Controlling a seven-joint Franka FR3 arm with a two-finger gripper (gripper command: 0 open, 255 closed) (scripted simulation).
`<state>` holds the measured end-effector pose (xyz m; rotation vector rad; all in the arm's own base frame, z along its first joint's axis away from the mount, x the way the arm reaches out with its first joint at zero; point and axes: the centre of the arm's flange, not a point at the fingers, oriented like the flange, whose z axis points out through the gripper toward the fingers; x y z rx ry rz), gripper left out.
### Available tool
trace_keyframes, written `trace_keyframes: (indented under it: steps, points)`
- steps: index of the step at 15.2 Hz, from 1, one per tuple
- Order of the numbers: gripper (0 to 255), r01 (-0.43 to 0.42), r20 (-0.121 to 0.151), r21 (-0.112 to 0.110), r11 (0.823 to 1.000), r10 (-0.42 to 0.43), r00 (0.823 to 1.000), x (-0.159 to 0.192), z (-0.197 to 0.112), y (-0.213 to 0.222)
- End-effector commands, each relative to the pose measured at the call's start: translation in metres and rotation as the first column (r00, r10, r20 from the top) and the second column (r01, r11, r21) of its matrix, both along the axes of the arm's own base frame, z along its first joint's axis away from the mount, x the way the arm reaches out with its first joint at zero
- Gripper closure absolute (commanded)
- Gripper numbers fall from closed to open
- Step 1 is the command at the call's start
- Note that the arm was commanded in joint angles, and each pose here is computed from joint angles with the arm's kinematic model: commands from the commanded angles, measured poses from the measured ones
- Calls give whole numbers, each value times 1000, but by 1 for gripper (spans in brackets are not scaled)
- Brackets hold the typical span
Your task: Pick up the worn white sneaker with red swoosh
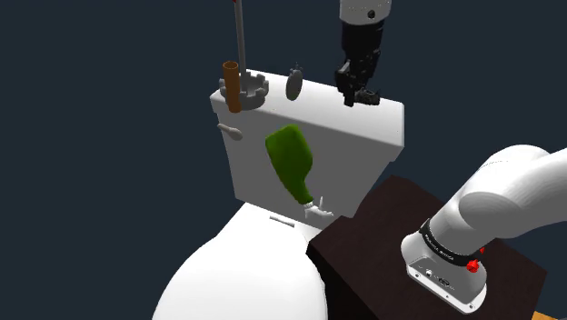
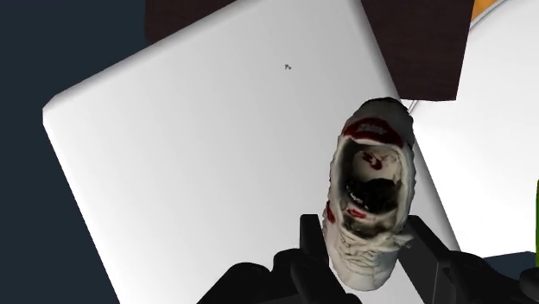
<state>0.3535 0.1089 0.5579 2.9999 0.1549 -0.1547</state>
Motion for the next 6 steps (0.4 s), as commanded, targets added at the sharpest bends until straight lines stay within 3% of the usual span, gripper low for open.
trace_keyframes:
  steps: [1,6]
  points:
    - [255,0,0,0,1000,0,1000,-1,10,0]
    - [255,0,0,0,1000,0,1000,-1,27,0]
